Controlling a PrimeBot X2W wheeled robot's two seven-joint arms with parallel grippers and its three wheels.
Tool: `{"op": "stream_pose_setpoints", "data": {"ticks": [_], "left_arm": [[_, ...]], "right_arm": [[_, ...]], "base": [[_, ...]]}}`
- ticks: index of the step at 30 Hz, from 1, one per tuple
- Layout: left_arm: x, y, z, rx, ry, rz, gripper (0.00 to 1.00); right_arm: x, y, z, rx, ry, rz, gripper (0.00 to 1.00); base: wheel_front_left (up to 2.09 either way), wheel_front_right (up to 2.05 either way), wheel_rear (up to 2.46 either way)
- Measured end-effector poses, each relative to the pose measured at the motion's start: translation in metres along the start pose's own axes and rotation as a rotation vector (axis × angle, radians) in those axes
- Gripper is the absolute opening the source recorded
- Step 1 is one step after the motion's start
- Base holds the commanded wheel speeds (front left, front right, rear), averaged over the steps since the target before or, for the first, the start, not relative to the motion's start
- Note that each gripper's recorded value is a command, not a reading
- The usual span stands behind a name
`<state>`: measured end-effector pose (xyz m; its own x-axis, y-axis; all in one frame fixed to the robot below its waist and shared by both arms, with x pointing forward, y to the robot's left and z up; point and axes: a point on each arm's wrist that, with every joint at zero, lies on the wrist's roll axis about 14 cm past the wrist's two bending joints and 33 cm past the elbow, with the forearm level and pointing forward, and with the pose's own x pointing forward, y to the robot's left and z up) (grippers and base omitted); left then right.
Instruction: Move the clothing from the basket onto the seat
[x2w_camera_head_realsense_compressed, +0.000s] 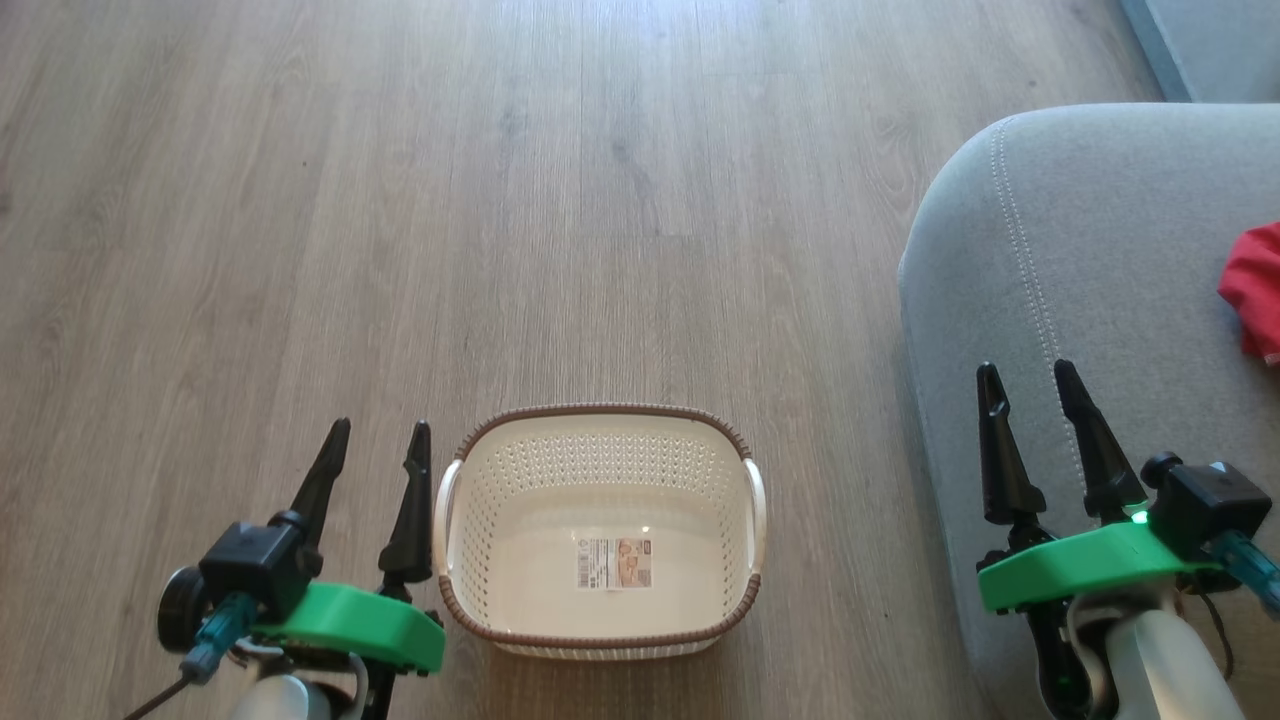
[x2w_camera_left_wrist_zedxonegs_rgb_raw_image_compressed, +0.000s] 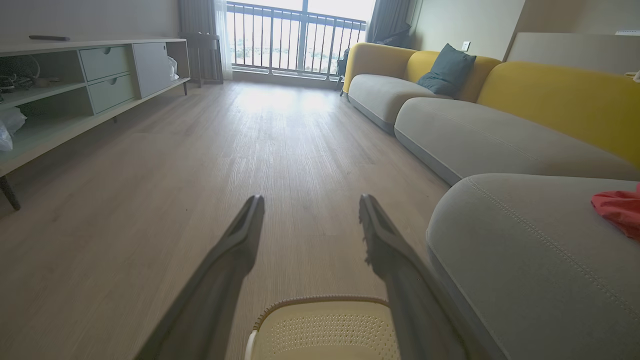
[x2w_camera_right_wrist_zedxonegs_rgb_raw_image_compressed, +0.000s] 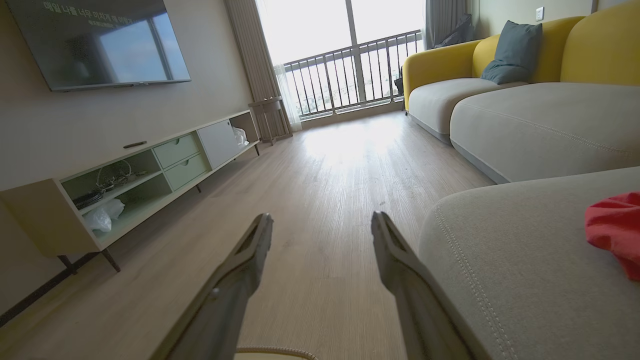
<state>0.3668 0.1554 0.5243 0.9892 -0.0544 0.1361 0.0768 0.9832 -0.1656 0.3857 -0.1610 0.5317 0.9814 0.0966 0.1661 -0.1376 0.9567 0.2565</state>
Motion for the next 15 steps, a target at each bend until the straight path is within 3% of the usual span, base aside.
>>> {"op": "stream_pose_setpoints", "data": {"ticks": [15], "left_arm": [[-0.0001, 0.0005, -0.0051, -0.017, 0.015, -0.001, 1.0]], "right_arm": [[0.0006, -0.0009, -0.0043, 0.001, 0.012, -0.002, 1.0]], "base": [[0.0, 0.0, 0.0]]}}
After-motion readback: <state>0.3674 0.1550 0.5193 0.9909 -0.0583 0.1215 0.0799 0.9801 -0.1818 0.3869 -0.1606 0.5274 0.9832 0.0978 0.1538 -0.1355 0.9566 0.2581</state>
